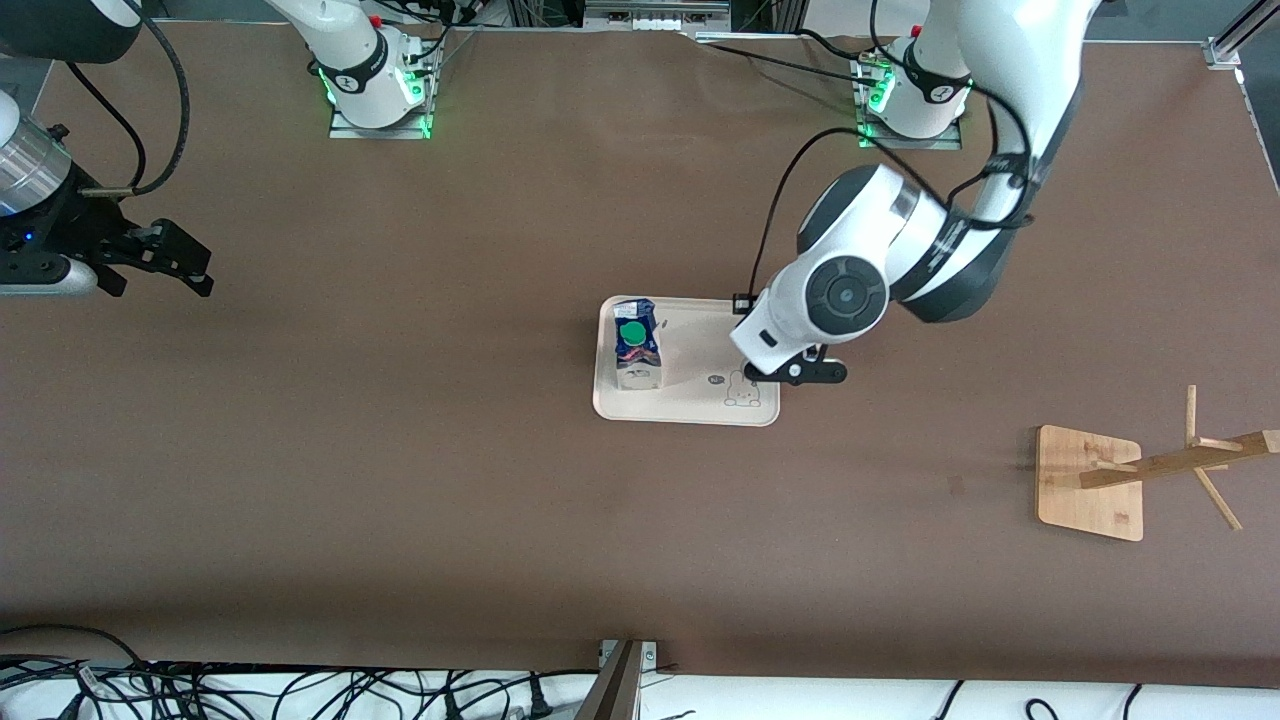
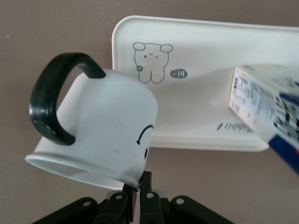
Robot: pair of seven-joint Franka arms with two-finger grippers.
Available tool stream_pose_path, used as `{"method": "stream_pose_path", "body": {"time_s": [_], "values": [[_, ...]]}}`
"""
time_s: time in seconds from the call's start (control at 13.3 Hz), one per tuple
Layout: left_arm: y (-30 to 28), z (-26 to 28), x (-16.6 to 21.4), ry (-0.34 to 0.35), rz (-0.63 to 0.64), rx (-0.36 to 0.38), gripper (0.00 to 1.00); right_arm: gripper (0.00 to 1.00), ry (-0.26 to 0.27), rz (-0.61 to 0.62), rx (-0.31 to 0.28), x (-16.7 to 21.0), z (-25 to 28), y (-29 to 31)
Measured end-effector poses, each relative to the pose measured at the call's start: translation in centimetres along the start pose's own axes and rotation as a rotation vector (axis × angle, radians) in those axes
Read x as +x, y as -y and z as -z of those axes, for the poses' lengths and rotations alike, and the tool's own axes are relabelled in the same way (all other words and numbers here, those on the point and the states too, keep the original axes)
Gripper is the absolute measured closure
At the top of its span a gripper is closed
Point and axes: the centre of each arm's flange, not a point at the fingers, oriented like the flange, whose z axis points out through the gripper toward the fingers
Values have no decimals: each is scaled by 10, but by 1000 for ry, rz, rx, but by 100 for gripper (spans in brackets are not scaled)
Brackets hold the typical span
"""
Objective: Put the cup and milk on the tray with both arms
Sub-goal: 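Carry the white mug over the tray beside the milk carton, then lower the mug onto the tray and open the left gripper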
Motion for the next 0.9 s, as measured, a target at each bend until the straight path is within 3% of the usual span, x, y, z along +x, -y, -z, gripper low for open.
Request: {"method": "stream_pose_path", "body": {"time_s": [0.3,0.9], "values": [[-16,-66,37,37,84,-35,93,0,0,0,0,0,0,0],[-56,-83,23,21,67,-39,93,0,0,0,0,0,0,0]]}}
